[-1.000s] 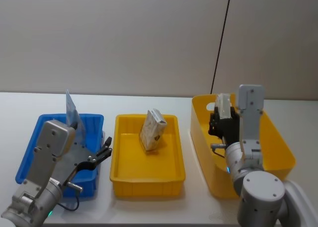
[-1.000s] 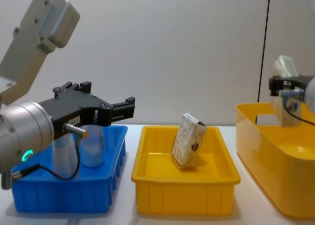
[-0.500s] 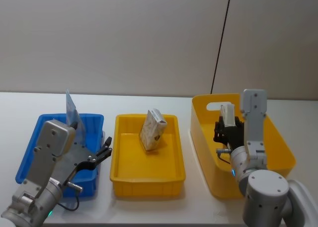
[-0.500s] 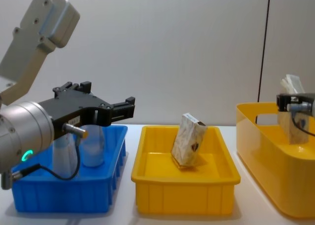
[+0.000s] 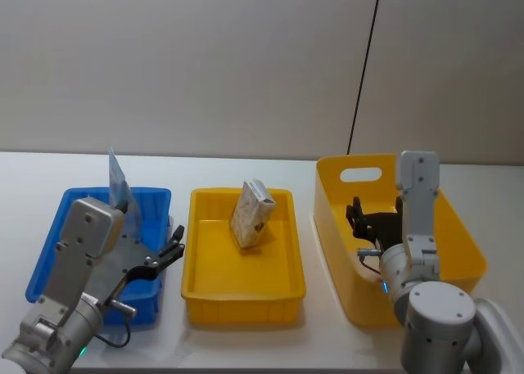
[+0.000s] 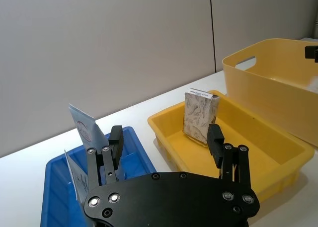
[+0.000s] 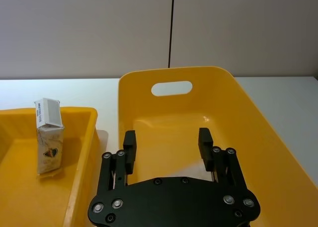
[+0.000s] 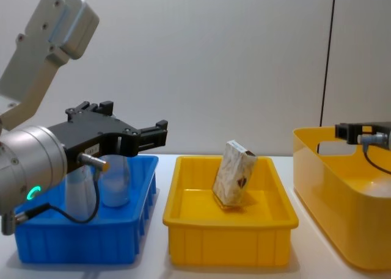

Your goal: Bimanual collaborative sorting of washing and personal care products

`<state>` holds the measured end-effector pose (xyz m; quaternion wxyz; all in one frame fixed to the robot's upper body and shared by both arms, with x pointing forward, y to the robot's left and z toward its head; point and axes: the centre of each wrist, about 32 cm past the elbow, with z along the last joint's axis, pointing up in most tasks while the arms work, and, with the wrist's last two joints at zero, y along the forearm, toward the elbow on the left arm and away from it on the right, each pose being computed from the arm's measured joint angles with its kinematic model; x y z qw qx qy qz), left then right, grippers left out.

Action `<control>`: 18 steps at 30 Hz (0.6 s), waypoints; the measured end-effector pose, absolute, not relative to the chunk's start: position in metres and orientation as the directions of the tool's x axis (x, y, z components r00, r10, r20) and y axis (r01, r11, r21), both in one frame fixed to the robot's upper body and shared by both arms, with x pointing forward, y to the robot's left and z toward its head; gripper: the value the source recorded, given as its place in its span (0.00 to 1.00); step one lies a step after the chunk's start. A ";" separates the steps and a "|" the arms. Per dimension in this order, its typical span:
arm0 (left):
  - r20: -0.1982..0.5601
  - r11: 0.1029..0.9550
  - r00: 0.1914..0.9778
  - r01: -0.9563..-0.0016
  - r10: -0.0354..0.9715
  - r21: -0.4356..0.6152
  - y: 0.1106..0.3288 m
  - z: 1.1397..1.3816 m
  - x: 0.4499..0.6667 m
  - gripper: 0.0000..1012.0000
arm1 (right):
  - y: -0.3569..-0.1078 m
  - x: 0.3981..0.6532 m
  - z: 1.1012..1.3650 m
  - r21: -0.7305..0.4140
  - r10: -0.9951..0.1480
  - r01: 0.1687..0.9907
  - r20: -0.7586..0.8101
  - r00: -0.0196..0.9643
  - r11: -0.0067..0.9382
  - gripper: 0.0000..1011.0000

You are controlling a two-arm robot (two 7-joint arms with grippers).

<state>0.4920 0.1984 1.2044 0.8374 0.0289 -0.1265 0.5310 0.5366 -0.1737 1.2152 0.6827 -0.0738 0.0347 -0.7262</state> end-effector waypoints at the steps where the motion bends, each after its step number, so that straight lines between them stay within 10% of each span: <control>1: 0.242 0.434 0.404 -0.897 0.882 -0.086 0.198 1.204 0.492 0.99 | -0.174 0.536 1.215 -0.151 -0.997 0.986 0.060 -0.057 -0.066 0.72; 9: 0.242 0.434 0.404 -0.897 0.882 -0.086 0.198 1.204 0.492 0.99 | -0.173 0.534 1.214 -0.139 -0.996 0.988 0.062 -0.060 -0.068 0.97; 18: 0.242 0.434 0.404 -0.897 0.882 -0.086 0.198 1.204 0.492 0.99 | -0.172 0.530 1.214 -0.099 -0.997 0.994 0.066 -0.038 -0.044 0.99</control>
